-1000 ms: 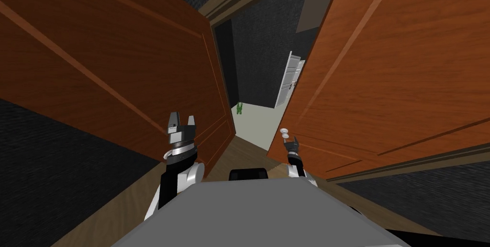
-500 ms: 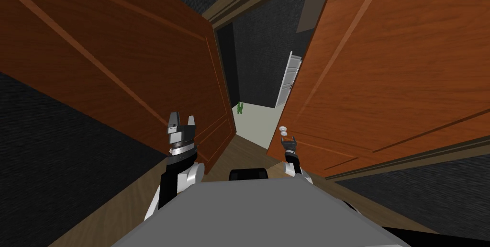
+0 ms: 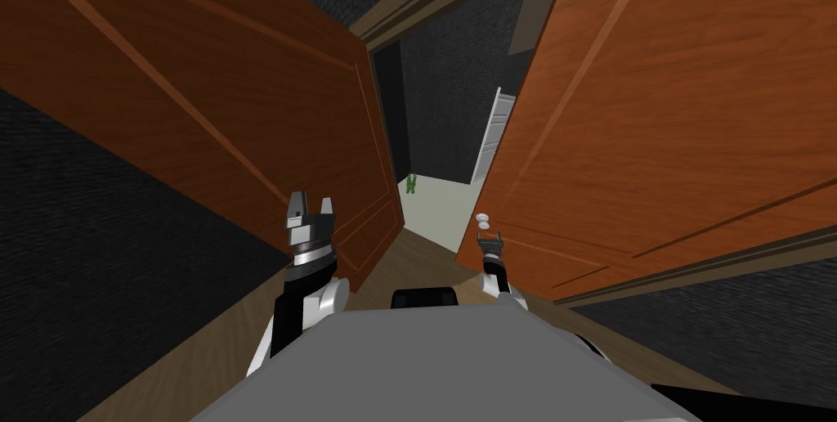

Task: Pull the door open

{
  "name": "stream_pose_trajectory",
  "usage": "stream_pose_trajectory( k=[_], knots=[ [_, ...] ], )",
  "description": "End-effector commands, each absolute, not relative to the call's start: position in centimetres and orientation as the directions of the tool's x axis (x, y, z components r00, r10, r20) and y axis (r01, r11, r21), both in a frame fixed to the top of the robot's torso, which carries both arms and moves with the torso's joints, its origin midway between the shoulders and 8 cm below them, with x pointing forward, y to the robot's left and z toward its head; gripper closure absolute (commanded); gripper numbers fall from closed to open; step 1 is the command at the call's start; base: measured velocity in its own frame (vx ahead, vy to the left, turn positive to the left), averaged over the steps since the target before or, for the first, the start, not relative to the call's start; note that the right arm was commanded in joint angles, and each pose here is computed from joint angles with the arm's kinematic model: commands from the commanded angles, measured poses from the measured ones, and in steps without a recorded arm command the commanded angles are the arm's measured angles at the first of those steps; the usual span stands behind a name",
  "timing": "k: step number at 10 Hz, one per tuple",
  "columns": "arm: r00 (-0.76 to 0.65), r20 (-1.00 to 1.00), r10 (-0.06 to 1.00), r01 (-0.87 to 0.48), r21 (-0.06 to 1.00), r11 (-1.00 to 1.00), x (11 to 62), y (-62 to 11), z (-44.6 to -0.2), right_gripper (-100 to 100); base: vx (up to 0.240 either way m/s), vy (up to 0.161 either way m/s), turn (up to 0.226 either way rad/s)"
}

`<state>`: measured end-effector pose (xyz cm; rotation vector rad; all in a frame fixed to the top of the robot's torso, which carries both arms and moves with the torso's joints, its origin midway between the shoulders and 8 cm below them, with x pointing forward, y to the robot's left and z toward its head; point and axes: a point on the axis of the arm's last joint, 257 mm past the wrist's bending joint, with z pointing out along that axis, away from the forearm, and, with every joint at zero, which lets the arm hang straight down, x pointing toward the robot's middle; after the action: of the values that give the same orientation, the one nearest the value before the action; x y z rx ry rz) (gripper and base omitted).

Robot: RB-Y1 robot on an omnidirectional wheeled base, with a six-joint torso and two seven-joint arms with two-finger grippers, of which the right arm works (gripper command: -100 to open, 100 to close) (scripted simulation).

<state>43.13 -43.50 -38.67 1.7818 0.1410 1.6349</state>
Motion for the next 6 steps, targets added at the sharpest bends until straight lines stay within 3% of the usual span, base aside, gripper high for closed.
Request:
stream_pose_trajectory(
  k=[1,6],
  knots=[
    [0.175,0.868,0.464,-0.383,0.494,-0.780,43.5,-43.1,-38.8,-100,-0.064,-0.010,0.019],
    [0.121,0.939,0.321,-0.409,0.342,-0.846,44.5,-42.0,-38.9,-100,-0.058,-0.005,0.020]
  ],
)
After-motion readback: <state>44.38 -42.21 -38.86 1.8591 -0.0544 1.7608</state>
